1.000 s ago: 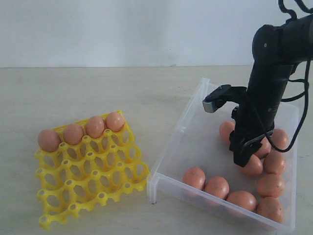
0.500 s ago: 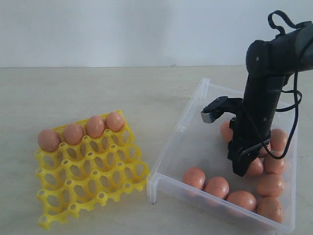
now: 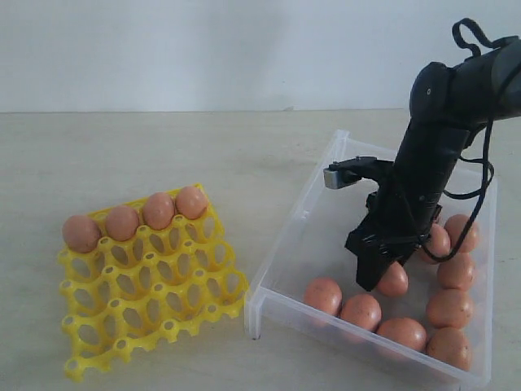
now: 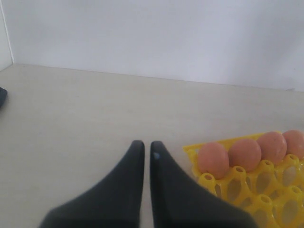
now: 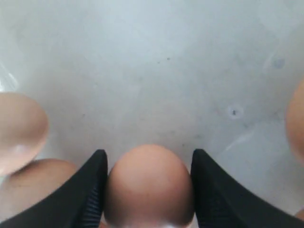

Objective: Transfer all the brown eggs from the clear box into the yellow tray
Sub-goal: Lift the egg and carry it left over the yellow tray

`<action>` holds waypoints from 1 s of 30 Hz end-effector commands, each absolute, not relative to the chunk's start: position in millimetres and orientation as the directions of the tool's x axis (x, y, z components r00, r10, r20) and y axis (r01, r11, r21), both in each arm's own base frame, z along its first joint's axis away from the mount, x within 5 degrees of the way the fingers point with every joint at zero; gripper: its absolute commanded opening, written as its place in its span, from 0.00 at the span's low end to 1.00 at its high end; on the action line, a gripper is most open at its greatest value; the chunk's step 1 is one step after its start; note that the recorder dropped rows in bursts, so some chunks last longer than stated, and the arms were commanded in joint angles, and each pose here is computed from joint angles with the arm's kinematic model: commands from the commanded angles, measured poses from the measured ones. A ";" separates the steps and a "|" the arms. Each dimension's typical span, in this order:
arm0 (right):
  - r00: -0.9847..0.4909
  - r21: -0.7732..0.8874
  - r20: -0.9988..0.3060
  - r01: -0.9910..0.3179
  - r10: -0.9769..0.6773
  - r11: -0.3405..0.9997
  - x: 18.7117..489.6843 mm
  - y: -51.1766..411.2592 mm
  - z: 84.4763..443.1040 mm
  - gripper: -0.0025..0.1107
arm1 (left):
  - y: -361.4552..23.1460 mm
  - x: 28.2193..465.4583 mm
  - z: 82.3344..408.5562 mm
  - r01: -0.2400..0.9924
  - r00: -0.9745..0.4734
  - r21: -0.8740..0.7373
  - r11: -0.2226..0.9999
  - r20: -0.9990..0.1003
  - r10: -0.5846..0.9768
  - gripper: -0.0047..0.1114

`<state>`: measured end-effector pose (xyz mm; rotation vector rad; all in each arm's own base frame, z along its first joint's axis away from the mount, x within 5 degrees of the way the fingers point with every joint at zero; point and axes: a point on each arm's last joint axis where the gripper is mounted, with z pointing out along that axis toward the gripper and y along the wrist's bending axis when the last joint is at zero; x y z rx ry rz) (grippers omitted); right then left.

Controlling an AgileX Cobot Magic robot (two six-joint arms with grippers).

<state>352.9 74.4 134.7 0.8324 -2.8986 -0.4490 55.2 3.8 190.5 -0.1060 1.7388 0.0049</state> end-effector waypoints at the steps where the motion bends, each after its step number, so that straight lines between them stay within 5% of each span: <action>1: -0.905 0.278 -0.038 -0.416 -0.423 0.866 354.4 72.1 153.8 0.02 | 4.0 55.1 190.5 -0.076 -0.158 -0.055 0.996 -0.985 -0.066 0.08; 5: -0.953 0.276 -0.165 -0.292 -0.254 0.916 355.0 74.8 184.9 0.02 | 4.0 55.1 190.5 -0.076 -0.158 -0.055 0.996 -0.985 -0.066 0.08; 8: -0.917 0.297 -0.378 -0.253 -0.130 0.921 349.2 87.7 210.8 0.02 | 4.0 55.1 190.5 -0.076 -0.158 -0.055 0.996 -0.985 -0.066 0.08; 15: -0.552 0.168 -0.828 -0.409 -0.097 0.897 291.1 157.5 260.1 0.02 | 4.0 55.1 190.5 -0.076 -0.158 -0.055 0.996 -0.985 -0.066 0.08; 20: -0.410 0.134 -0.903 -0.547 -0.125 0.826 253.1 208.7 266.6 0.02 | 4.0 55.1 190.5 -0.076 -0.158 -0.055 0.996 -0.985 -0.066 0.08; 30: -0.372 0.124 -0.901 -0.712 -0.221 0.691 204.1 264.7 256.6 0.02 | 4.0 55.1 190.5 -0.076 -0.158 -0.055 0.996 -0.985 -0.066 0.08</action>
